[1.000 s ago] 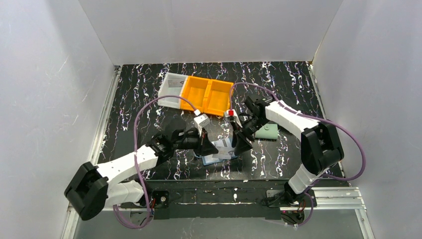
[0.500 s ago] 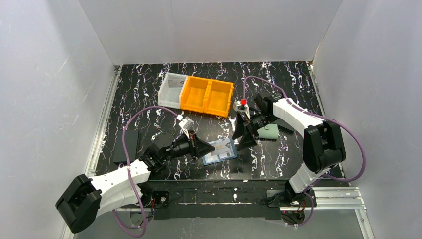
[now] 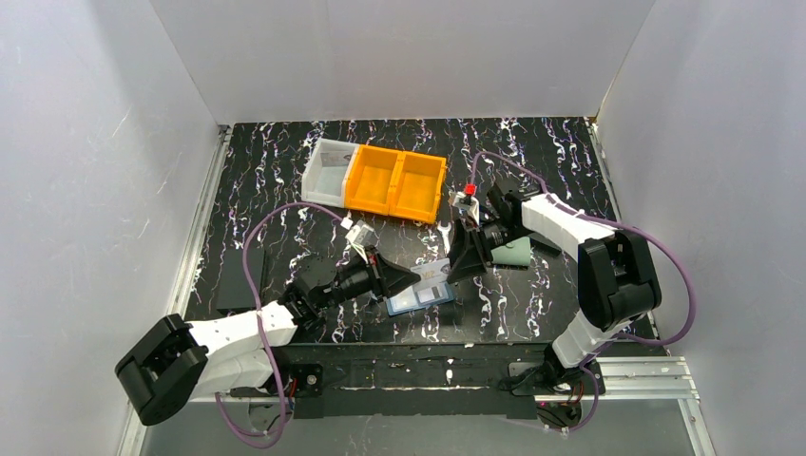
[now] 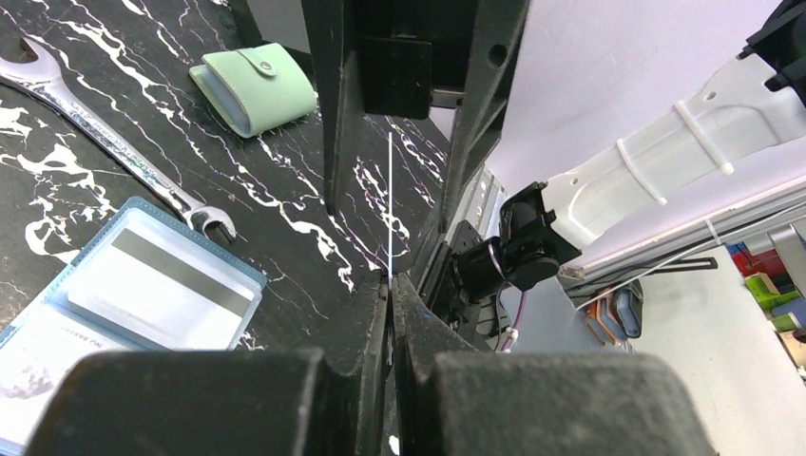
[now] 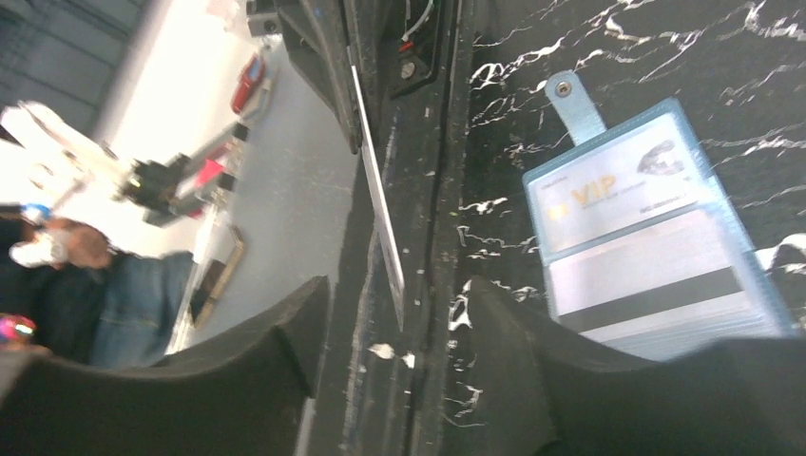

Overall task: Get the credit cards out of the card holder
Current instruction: Remove the credit card from the card holder.

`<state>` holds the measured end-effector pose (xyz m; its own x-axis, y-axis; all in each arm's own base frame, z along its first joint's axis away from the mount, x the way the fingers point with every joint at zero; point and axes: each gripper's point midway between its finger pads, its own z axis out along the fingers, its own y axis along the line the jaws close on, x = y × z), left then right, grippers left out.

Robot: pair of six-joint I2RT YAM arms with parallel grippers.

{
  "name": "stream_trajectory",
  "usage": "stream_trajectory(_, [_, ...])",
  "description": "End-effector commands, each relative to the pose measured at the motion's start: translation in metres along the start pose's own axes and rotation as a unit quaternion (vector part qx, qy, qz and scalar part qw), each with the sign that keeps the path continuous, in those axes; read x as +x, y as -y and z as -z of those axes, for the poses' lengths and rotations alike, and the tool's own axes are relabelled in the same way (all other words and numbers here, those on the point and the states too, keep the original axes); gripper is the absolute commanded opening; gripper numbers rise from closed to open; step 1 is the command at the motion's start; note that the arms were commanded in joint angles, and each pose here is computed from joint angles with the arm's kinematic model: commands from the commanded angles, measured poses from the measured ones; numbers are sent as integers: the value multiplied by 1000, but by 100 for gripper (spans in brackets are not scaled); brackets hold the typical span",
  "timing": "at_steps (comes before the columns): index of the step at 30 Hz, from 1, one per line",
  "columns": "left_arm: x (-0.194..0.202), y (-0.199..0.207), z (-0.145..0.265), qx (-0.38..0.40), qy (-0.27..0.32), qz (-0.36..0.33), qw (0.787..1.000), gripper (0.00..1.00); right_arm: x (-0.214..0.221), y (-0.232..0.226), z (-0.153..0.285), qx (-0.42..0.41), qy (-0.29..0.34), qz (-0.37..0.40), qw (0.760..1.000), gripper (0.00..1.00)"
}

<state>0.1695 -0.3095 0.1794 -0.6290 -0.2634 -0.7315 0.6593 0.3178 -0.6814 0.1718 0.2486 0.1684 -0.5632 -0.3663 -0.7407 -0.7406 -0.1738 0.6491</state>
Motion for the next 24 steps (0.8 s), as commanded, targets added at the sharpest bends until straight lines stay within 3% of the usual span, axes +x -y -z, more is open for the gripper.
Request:
stream_trajectory(1, [-15,4,-3,5,39,-9,999,0,-16,-4,-1,-23,42,-24,999,54])
stream_trajectory(4, [-15,2,-3,1,44,-7,999,0,-19,-4,-1,-28,47,-28,998,32])
stream_trajectory(7, [-13,-2,-2,-7,44,-2,999,0,-21,-5,-1,-30,49,-28,998,1])
stream_trajectory(9, [-11,-8,-1,-19,47,7,999,0,-22,-5,-1,-23,45,-18,999,1])
stream_trajectory(10, [-10,-11,1,-27,48,14,998,9,-20,-2,0,-13,39,-11,999,1])
stream_trajectory(13, [-12,-24,12,-52,39,43,997,58,-11,7,4,31,2,21,999,1])
stream_trajectory(15, [-14,-29,23,-65,16,51,996,79,-4,10,8,49,-25,45,997,1])
stream_trajectory(17, [-27,-26,32,-73,5,37,997,93,2,11,12,55,-52,61,995,1])
stream_trajectory(18, [-33,-27,38,-82,-3,20,996,98,4,11,14,55,-62,68,994,1])
stream_trajectory(24, [-53,-7,42,-86,-68,-14,994,98,11,9,17,46,-85,90,991,1])
